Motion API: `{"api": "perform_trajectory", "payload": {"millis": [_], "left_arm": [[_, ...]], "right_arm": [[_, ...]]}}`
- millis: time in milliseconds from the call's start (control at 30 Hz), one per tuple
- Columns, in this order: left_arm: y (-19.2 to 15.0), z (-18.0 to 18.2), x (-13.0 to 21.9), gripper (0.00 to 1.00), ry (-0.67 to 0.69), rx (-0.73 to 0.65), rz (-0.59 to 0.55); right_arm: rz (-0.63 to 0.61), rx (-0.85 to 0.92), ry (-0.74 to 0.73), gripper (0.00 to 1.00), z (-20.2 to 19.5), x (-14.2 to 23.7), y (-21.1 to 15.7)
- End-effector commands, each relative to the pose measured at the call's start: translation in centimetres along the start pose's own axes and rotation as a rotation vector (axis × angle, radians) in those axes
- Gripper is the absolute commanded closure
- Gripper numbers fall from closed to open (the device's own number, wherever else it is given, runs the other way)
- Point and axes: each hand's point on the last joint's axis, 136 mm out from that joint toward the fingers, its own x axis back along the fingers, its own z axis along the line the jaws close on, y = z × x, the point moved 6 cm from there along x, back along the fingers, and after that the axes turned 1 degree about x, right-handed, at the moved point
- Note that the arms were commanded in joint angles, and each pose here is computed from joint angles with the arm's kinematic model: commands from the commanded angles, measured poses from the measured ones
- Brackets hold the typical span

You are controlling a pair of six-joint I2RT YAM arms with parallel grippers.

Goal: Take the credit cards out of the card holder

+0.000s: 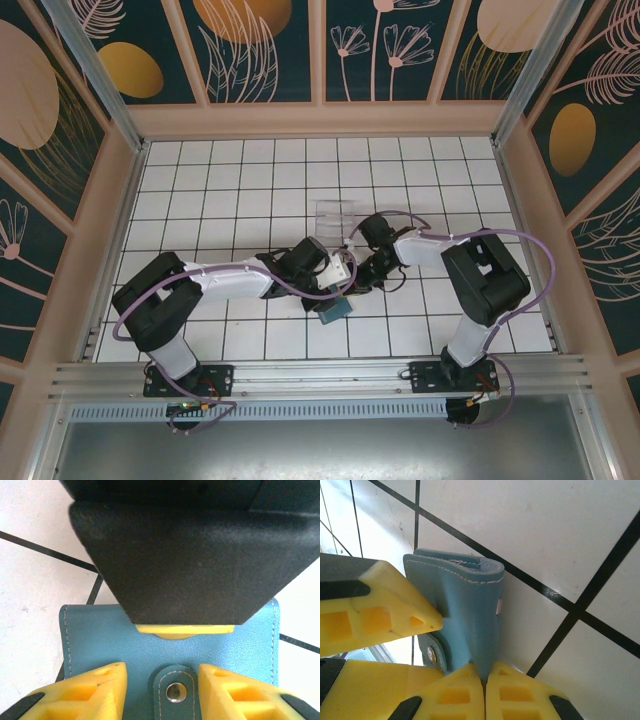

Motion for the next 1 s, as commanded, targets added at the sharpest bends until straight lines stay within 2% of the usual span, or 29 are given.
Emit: {"api": "perform_trajectory", "payload": {"millis": [0, 167, 333, 467, 600, 967], "left_arm": [[-1.9, -0.2, -0.5, 0.57, -0.003, -0.01, 0.09], [-2.2, -0.1, -1.4, 0.58, 0.008, -0.017, 0.129], [-1.5, 0.5, -1.3, 0.7, 0.078, -0.025, 0.124], [-0.6, 0.8, -0.2, 0.78, 0.118, -0.04, 0.071], [0.0, 0.8, 0.9, 0.8, 0.147, -0.032, 0.02], [0.3, 0.4, 3.5, 0.83, 0.187, 0.031, -0.133]], "right_arm": [[-0.009, -0.008, -0.016, 0.93, -0.2, 0.7, 0.0], [-0.005, -0.005, -0.005, 0.93, -0.1, 0.6, 0.1], [-0.012, -0.006, -0.016, 0.94, -0.1, 0.8, 0.2], [-0.031, -0.014, -0.031, 0.96, -0.1, 1.1, 0.0], [-0.075, -0.062, -0.05, 0.96, -1.3, 2.1, 0.2], [-0.1, -0.127, -0.071, 0.96, -2.0, 2.5, -0.7]]}}
